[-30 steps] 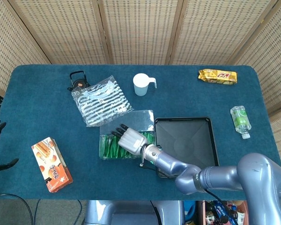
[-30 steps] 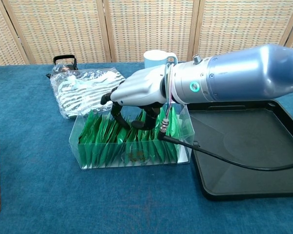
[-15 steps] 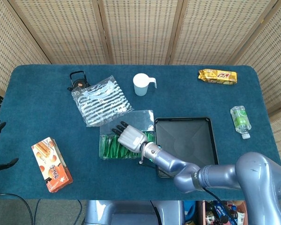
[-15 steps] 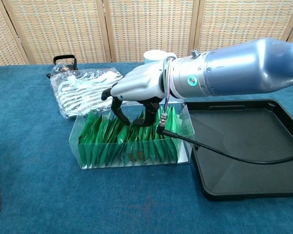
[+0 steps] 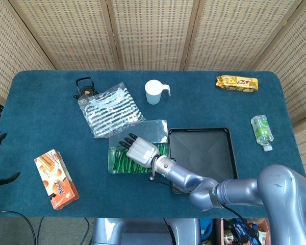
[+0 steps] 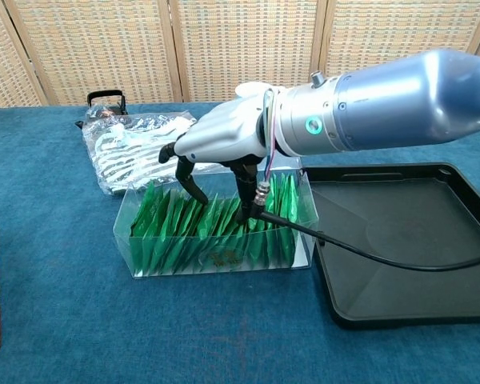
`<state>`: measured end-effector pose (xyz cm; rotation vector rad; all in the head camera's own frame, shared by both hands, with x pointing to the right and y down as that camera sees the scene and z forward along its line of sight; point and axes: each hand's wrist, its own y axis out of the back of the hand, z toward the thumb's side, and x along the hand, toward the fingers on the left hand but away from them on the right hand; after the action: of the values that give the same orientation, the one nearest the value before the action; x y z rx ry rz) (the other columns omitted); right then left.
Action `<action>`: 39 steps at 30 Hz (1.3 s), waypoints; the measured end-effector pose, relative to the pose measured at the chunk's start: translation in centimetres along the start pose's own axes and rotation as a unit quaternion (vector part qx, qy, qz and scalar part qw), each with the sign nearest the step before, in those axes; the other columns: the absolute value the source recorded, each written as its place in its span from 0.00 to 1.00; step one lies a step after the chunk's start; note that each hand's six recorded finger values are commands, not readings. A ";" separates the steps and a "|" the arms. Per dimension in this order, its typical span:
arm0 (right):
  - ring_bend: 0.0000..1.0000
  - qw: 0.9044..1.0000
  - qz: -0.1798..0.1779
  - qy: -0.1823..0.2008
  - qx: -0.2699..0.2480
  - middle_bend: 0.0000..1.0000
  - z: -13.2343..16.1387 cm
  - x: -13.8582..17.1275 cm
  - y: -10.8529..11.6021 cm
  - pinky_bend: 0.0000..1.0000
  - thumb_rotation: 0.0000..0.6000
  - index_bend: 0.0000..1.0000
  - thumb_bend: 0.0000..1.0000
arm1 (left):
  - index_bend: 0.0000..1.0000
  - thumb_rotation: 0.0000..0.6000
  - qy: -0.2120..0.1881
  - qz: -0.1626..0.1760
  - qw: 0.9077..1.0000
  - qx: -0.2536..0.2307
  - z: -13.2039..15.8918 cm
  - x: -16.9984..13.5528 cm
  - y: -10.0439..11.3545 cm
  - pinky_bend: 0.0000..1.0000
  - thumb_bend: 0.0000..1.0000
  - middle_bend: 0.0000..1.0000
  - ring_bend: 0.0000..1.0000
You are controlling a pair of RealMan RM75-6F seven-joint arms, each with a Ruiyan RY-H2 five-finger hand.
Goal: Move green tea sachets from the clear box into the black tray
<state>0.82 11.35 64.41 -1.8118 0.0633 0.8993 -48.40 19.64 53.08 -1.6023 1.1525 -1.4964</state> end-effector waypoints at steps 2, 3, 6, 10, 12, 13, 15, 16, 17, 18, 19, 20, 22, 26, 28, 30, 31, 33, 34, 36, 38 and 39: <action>0.00 1.000 0.004 -0.001 0.004 0.08 0.0 0.0 -0.3 0.07 1.00 0.48 0.06 | 0.00 1.00 0.000 0.000 1.000 0.000 0.0 0.0 0.0 0.00 0.13 0.00 0.00; 0.00 1.000 0.005 -0.002 0.005 0.08 0.0 0.0 -0.4 0.07 1.00 0.48 0.06 | 0.00 1.00 0.000 0.000 1.000 0.000 0.0 0.0 0.0 0.00 0.13 0.00 0.00; 0.00 1.000 0.010 -0.004 0.007 0.08 -0.1 -0.1 -0.7 0.07 1.00 0.48 0.06 | 0.00 1.00 0.000 0.000 1.000 0.000 0.0 0.0 0.0 0.00 0.13 0.00 0.00; 0.00 1.000 0.012 -0.005 0.005 0.08 -0.1 -0.2 -1.0 0.07 1.00 0.48 0.06 | 0.00 1.00 0.000 0.000 1.000 0.000 0.0 0.1 0.0 0.00 0.13 0.00 0.00; 0.00 1.000 0.013 -0.006 0.004 0.08 -0.1 -0.2 -1.1 0.07 1.00 0.48 0.06 | 0.00 1.00 0.000 0.000 1.000 0.000 0.0 0.0 0.0 0.00 0.13 0.00 0.00; 0.00 1.000 0.013 -0.005 0.004 0.08 0.0 -0.2 -1.1 0.07 1.00 0.48 0.06 | 0.00 1.00 0.000 0.000 1.000 0.001 0.0 0.0 0.0 0.00 0.13 0.00 0.00; 0.00 1.000 0.012 -0.005 0.003 0.08 0.0 -0.3 -1.2 0.07 1.00 0.48 0.10 | 0.00 1.00 0.000 0.000 1.000 0.001 0.0 0.1 0.0 0.00 0.13 0.00 0.00; 0.00 1.000 0.012 -0.004 0.002 0.08 0.1 -0.3 -1.2 0.08 1.00 0.48 0.13 | 0.00 1.00 0.000 0.000 1.000 0.001 0.0 0.1 0.0 0.00 0.13 0.00 0.00; 0.00 1.000 0.011 -0.004 0.001 0.08 0.1 -0.3 -1.2 0.08 1.00 0.48 0.18 | 0.00 1.00 0.000 0.000 1.000 0.001 0.0 0.1 0.0 0.00 0.13 0.00 0.00; 0.00 1.000 0.010 -0.004 0.000 0.08 0.1 -0.3 -1.3 0.09 1.00 0.48 0.23 | 0.00 1.00 0.000 0.000 1.000 0.001 0.0 0.1 0.0 0.00 0.13 0.00 0.00; 0.00 1.000 0.009 -0.004 -0.002 0.08 0.1 -0.3 -1.3 0.09 1.00 0.48 0.26 | 0.00 1.00 0.000 -0.001 1.000 0.000 0.0 0.1 0.0 0.00 0.13 0.00 0.00; 0.00 1.000 0.009 -0.004 -0.005 0.08 0.2 -0.3 -1.4 0.09 1.00 0.48 0.30 | 0.00 1.00 0.001 0.000 1.000 0.000 0.0 0.1 0.0 0.00 0.13 0.00 0.00; 0.00 1.000 0.007 -0.005 -0.011 0.09 0.3 -0.4 -1.6 0.10 1.00 0.50 0.38 | 0.00 1.00 0.001 0.001 1.000 -0.001 -0.1 0.0 0.0 0.00 0.13 0.00 0.00; 0.00 1.000 -0.003 -0.003 -0.015 0.11 0.4 -0.4 -1.9 0.11 1.00 0.56 0.53 | 0.00 1.00 0.001 0.001 1.000 -0.001 -0.1 0.1 0.1 0.00 0.13 0.00 0.00; 0.00 1.000 -0.008 -0.003 -0.019 0.11 0.4 -0.5 -2.0 0.12 1.00 0.58 0.57 | 0.00 1.00 0.001 0.001 1.000 -0.001 -0.1 0.1 0.1 0.00 0.13 0.00 0.00; 0.00 1.000 -0.012 -0.003 -0.019 0.12 0.4 -0.5 -2.0 0.12 1.00 0.59 0.59 | 0.00 1.00 0.001 0.000 1.000 -0.001 -0.1 0.1 0.1 0.00 0.13 0.00 0.00; 0.00 1.000 -0.015 -0.003 -0.019 0.12 0.4 -0.5 -2.0 0.13 1.00 0.60 0.61 | 0.00 1.00 0.001 0.000 1.000 -0.001 -0.1 0.1 0.1 0.00 0.13 0.00 0.00; 0.00 1.000 -0.020 -0.003 -0.018 0.13 0.4 -0.5 -2.0 0.13 1.00 0.62 0.62 | 0.00 1.00 0.001 0.001 1.000 -0.001 -0.1 0.1 0.1 0.00 0.13 0.00 0.00; 0.00 1.000 -0.023 -0.003 -0.019 0.13 0.4 -0.5 -2.0 0.13 1.00 0.62 0.62 | 0.00 1.00 0.001 0.001 1.000 -0.001 -0.1 0.1 0.1 0.00 0.13 0.00 0.00; 0.00 0.999 -0.025 -0.003 -0.019 0.13 0.4 -0.5 -2.0 0.13 1.00 0.62 0.62 | 0.00 1.00 0.001 0.001 1.000 -0.002 -0.1 0.0 0.1 0.00 0.13 0.00 0.00; 0.00 0.999 -0.029 -0.003 -0.018 0.13 0.3 -0.4 -2.0 0.13 1.00 0.63 0.62 | 0.00 1.00 0.001 0.001 1.000 -0.002 -0.1 0.0 0.1 0.00 0.13 0.00 0.00; 0.00 0.999 -0.031 -0.003 -0.018 0.14 0.3 -0.3 -2.0 0.13 1.00 0.63 0.62 | 0.00 1.00 0.001 0.000 1.000 -0.002 -0.1 0.0 0.1 0.00 0.13 0.00 0.00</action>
<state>1.27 12.35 66.09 -1.8349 -0.0121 0.8668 -48.54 19.61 53.03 -1.6038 1.1577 -1.4954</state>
